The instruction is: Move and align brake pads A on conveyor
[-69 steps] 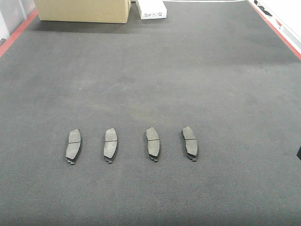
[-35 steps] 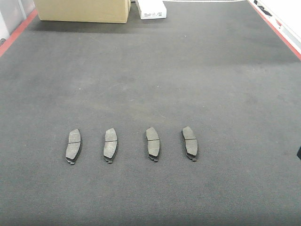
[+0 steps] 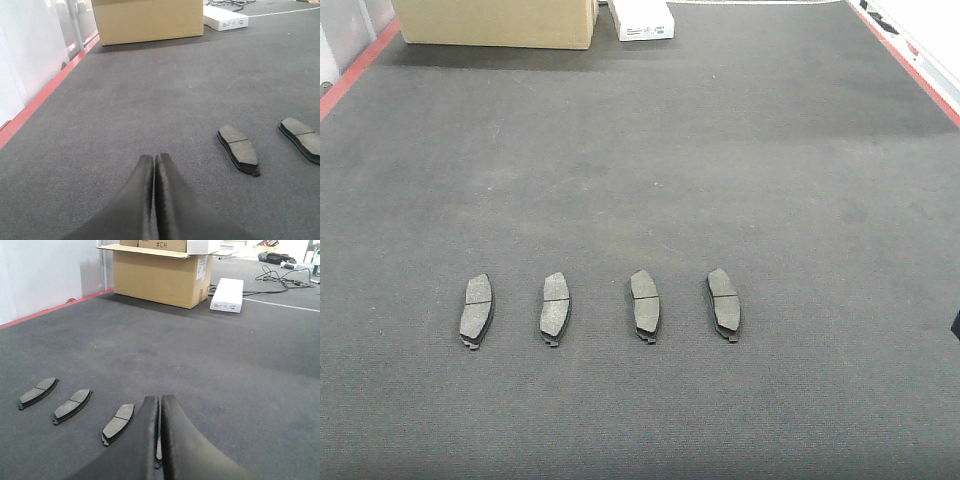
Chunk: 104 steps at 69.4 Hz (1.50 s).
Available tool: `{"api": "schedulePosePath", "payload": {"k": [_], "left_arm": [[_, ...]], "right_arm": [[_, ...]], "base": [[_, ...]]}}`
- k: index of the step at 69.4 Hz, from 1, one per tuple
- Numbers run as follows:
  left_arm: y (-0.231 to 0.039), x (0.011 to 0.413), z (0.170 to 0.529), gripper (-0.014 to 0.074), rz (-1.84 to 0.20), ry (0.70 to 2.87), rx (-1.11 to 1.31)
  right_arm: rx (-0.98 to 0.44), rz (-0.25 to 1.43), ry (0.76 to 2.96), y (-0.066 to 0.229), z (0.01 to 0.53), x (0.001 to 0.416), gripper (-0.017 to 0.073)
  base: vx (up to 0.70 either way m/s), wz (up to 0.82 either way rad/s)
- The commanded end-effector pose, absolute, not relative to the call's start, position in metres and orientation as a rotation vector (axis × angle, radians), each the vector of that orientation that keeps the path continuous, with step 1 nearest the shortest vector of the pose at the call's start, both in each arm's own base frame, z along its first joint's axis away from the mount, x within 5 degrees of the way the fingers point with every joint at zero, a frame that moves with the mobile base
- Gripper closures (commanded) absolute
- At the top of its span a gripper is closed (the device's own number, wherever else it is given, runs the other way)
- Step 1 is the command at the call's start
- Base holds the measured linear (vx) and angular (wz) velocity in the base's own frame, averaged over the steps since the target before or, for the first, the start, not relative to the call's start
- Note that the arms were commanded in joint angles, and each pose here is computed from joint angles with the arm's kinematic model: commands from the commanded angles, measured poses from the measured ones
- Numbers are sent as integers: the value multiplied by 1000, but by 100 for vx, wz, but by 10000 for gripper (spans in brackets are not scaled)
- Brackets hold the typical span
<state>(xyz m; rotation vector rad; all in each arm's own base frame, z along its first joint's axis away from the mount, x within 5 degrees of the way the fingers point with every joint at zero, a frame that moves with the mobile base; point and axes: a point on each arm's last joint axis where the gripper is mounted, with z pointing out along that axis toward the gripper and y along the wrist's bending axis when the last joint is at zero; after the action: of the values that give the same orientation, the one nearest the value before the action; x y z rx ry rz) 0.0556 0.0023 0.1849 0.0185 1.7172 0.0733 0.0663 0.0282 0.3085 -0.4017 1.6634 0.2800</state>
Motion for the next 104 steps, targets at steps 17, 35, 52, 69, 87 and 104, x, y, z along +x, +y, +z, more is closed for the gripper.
{"api": "schedulePosePath", "payload": {"k": [17, 35, 52, 69, 87, 104], "left_arm": [[2, 56, 183, 600, 63, 1658, 11], [2, 56, 183, 600, 63, 1658, 11], [2, 56, 183, 600, 63, 1658, 11], [2, 56, 183, 600, 63, 1658, 11], [2, 56, 183, 600, 63, 1658, 11], [2, 56, 183, 600, 63, 1658, 11]], "right_arm": [[-441, 246, 1528, 30, 323, 67, 568], [-228, 220, 1451, 23, 272, 77, 568], [-13, 46, 1461, 2, 235, 63, 568], [26, 25, 1520, 0, 201, 56, 568], [26, 22, 1560, 0, 198, 56, 568], [26, 22, 1560, 0, 198, 56, 568]], "base": [[0, 0], [0, 0], [0, 0], [0, 0], [0, 0], [0, 0]]}}
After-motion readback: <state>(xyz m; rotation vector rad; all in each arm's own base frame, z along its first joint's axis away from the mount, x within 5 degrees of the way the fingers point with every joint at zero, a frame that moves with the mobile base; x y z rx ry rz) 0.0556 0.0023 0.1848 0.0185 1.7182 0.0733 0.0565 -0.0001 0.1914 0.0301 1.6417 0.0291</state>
